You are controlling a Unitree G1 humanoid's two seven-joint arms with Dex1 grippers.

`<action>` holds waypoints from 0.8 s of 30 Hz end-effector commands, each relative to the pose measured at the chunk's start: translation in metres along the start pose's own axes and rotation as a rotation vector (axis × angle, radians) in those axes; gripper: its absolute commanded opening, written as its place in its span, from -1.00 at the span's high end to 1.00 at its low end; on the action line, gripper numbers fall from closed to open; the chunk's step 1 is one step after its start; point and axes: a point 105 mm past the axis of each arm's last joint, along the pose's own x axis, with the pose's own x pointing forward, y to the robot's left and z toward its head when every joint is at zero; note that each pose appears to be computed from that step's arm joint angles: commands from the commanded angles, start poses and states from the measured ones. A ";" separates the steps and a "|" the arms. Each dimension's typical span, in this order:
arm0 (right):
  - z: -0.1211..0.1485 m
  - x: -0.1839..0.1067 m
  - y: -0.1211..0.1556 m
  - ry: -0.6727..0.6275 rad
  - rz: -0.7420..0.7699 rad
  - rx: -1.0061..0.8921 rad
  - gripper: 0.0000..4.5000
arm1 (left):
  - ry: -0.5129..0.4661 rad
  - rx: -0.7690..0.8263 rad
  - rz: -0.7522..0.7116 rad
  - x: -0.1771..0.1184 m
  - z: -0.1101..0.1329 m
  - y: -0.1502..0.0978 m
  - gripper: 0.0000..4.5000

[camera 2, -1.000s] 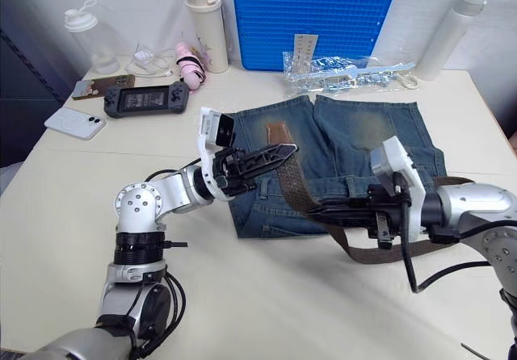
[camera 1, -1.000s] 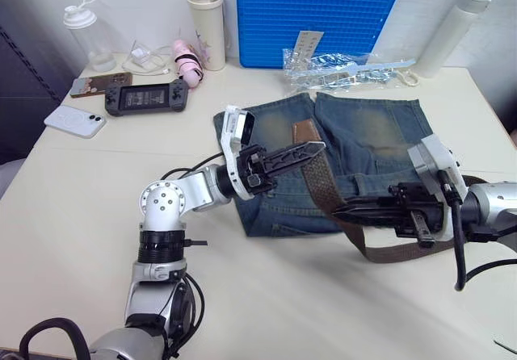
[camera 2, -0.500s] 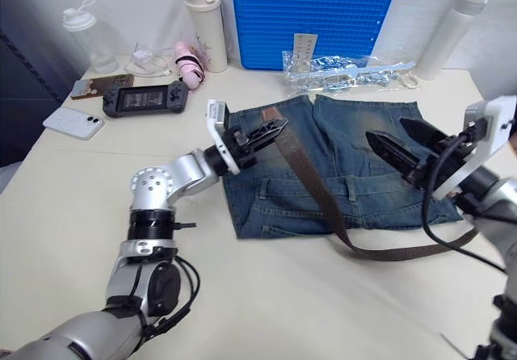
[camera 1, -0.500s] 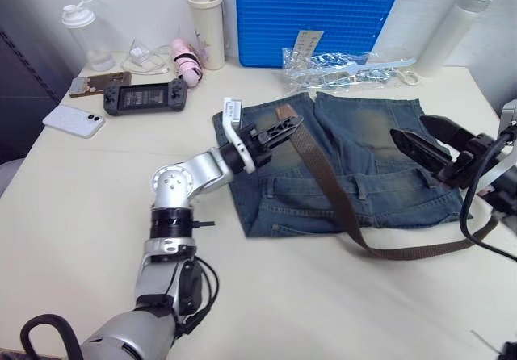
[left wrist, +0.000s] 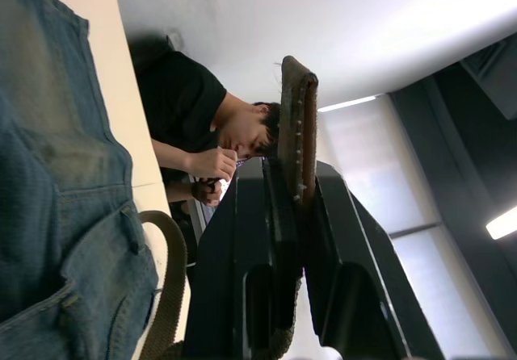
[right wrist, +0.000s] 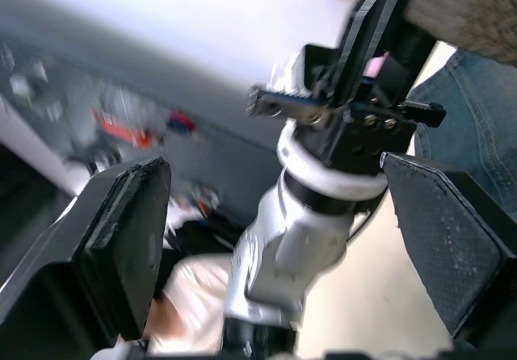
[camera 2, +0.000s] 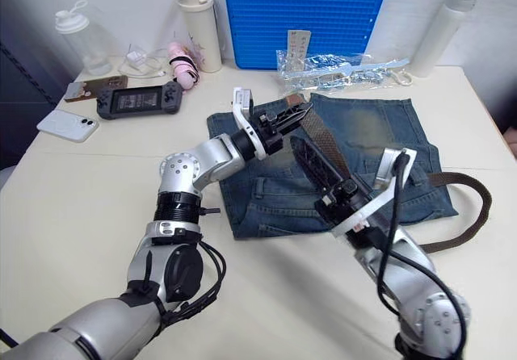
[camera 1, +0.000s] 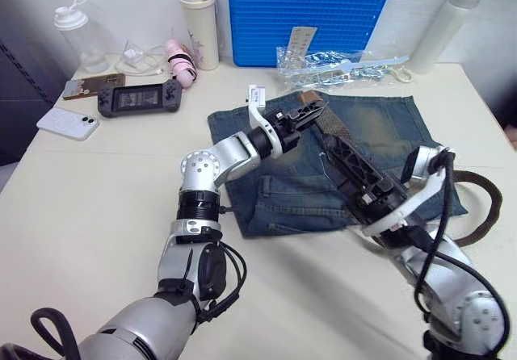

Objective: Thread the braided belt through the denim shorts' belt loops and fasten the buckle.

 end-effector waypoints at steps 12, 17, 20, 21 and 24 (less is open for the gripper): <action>0.040 0.011 -0.006 -0.293 0.060 0.003 -0.98 | -0.041 0.017 -0.039 0.002 -0.007 -0.021 1.00; 0.041 0.016 -0.004 -0.303 0.077 -0.024 -0.98 | -0.041 0.013 -0.033 0.004 -0.012 -0.018 1.00; 0.037 0.019 -0.004 -0.279 0.075 -0.050 -0.98 | -0.042 0.011 -0.033 0.004 -0.015 -0.017 1.00; 0.035 0.020 -0.006 -0.269 0.069 -0.059 -0.98 | -0.042 0.009 -0.035 0.005 -0.017 -0.017 1.00; 0.030 0.023 -0.010 -0.238 0.046 -0.095 -0.98 | -0.042 0.001 -0.043 0.006 -0.019 -0.018 1.00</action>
